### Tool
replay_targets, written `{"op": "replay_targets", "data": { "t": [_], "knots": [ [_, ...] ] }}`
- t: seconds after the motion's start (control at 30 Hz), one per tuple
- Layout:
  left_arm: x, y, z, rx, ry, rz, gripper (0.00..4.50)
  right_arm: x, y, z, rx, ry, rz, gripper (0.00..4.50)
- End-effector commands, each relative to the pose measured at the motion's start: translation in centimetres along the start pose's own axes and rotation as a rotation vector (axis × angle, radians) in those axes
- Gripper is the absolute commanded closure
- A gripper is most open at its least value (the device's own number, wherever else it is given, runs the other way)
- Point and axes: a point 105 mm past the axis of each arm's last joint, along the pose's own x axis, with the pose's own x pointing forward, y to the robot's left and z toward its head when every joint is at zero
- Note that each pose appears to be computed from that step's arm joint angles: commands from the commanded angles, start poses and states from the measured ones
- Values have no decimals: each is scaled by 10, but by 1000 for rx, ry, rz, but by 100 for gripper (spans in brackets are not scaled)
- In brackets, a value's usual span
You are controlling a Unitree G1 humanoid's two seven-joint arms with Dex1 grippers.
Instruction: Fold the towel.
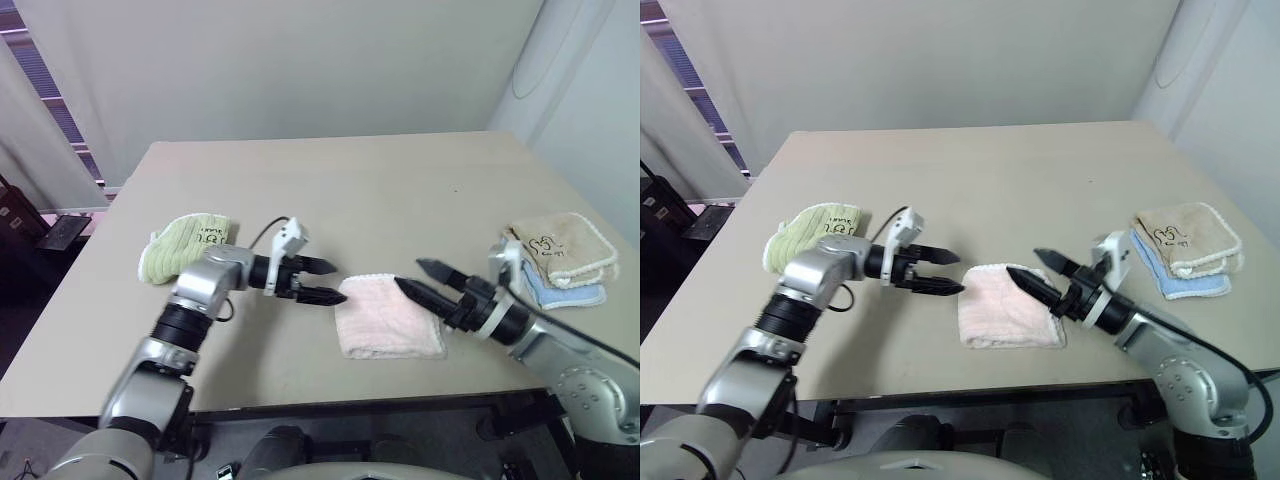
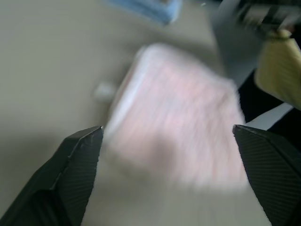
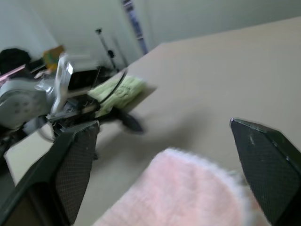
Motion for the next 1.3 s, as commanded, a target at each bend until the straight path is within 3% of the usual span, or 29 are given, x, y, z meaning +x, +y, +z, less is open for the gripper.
{"op": "replay_targets", "data": {
  "t": [0.03, 0.4, 0.53, 0.87, 1.13, 1.23, 1.3],
  "knots": [
    [-2, -3, -3, -190, 12, -9, 4, -3, -6, -1, 91, 33, -28, 4],
    [38, -36, -17, -761, 87, -139, 4, -5, -18, -5, 257, 42, -106, 4],
    [56, -41, -27, -832, 148, -122, 4, -9, -23, -6, 265, 30, -148, 4],
    [98, -55, 4, -940, 64, -259, 4, -14, -34, -3, 269, -25, -235, 4],
    [119, -56, 3, -953, 73, -225, 4, -15, -43, -4, 257, -42, -297, 4],
    [120, -57, -2, -912, 104, -203, 65, -17, -48, -5, 246, -36, -329, 0],
    [119, -57, 0, -893, 95, -206, 136, -18, -51, -5, 247, -39, -349, 0]
  ]
}}
